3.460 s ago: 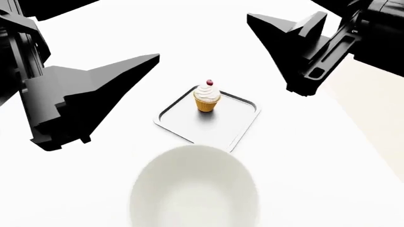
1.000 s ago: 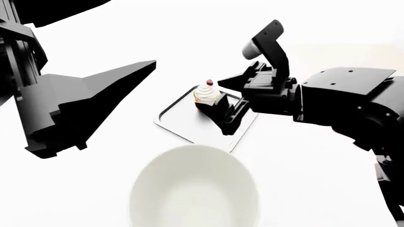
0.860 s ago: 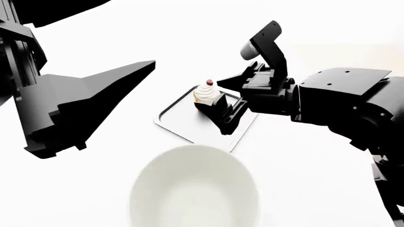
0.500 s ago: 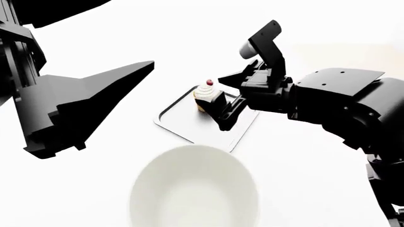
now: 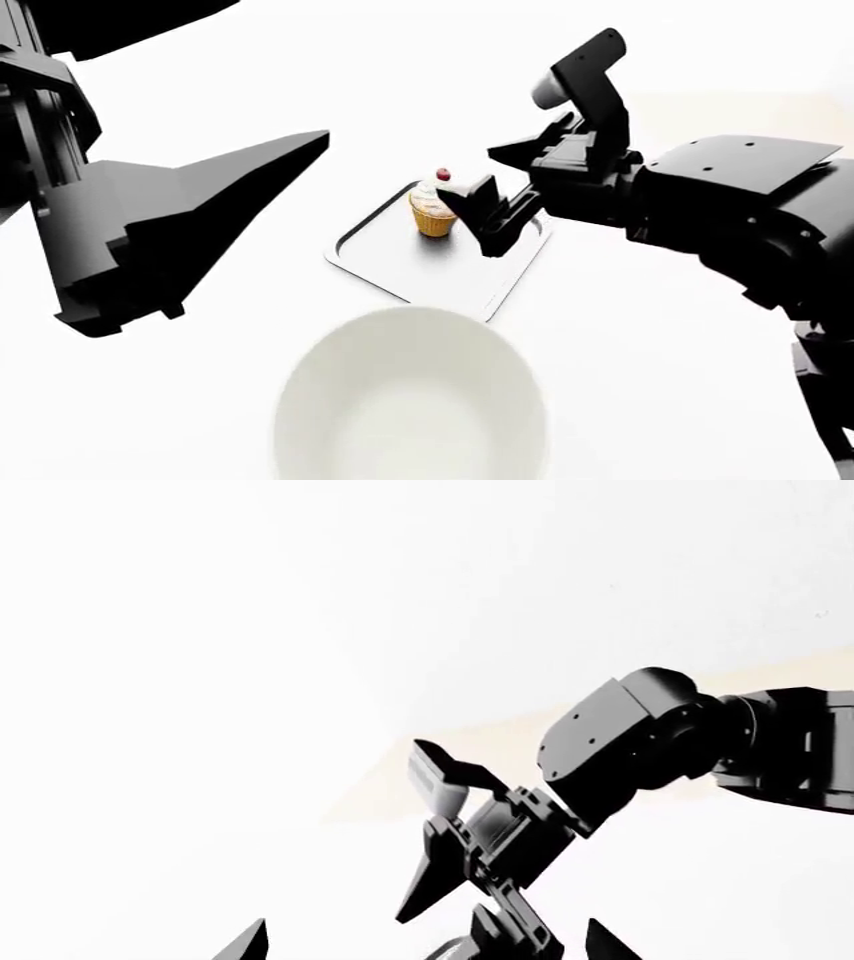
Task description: Move the fresh-baked cupcake off the tray onto the counter, and place the bowl used for mixing into the sink.
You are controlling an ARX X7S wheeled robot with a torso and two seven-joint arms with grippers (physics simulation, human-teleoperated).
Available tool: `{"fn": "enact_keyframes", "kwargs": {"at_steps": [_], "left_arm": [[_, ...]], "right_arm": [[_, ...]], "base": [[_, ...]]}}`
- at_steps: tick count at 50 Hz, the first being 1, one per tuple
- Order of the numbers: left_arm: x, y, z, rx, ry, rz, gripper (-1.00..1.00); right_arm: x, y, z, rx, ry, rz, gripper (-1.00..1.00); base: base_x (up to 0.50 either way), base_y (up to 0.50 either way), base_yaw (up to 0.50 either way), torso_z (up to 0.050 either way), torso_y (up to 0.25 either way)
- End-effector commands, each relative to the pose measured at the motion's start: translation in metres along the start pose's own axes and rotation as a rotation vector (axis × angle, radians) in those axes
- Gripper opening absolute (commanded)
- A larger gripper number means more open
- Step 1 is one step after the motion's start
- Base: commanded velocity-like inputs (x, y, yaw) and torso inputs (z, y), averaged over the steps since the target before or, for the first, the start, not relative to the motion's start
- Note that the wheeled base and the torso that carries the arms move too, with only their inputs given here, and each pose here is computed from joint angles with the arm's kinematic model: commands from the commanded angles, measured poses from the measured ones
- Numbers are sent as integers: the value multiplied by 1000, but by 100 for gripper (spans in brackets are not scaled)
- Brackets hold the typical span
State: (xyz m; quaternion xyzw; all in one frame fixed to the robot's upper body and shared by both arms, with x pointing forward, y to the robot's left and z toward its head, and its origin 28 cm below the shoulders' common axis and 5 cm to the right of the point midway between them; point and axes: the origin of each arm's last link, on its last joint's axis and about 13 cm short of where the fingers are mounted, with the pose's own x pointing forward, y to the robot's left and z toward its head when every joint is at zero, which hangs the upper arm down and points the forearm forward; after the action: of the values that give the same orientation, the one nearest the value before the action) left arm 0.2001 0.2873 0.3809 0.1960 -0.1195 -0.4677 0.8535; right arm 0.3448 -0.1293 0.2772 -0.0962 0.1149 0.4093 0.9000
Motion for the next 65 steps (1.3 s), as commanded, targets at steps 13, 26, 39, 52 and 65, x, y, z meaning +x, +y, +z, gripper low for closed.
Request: {"fn": "enact_keyframes", "kwargs": {"at_steps": [13,26,39,52,65], "left_arm": [[-1,0,0,1,-3,2,100],[-2,0,-3,-4,-1,4,100],[-1,0,-6,-6,0,1,100],[0,-1,-5,-3,0,-6,100],[-1,-1,-4,-3,-1,-4,100]], "right_arm": [[2,-10,0,7,-7,-84,100],[15,-18,-7,20,-5,-123,100],[28,-20,-11,54,-13,-115,100],[38,-18,-14,74,-23,-96,100],[48,-15,-23,121,26,-68,100]], "base": [[0,0,0,0,0],[0,0,0,0,0],[0,0,0,0,0],[0,0,0,0,0],[0,0,0,0,0]]}}
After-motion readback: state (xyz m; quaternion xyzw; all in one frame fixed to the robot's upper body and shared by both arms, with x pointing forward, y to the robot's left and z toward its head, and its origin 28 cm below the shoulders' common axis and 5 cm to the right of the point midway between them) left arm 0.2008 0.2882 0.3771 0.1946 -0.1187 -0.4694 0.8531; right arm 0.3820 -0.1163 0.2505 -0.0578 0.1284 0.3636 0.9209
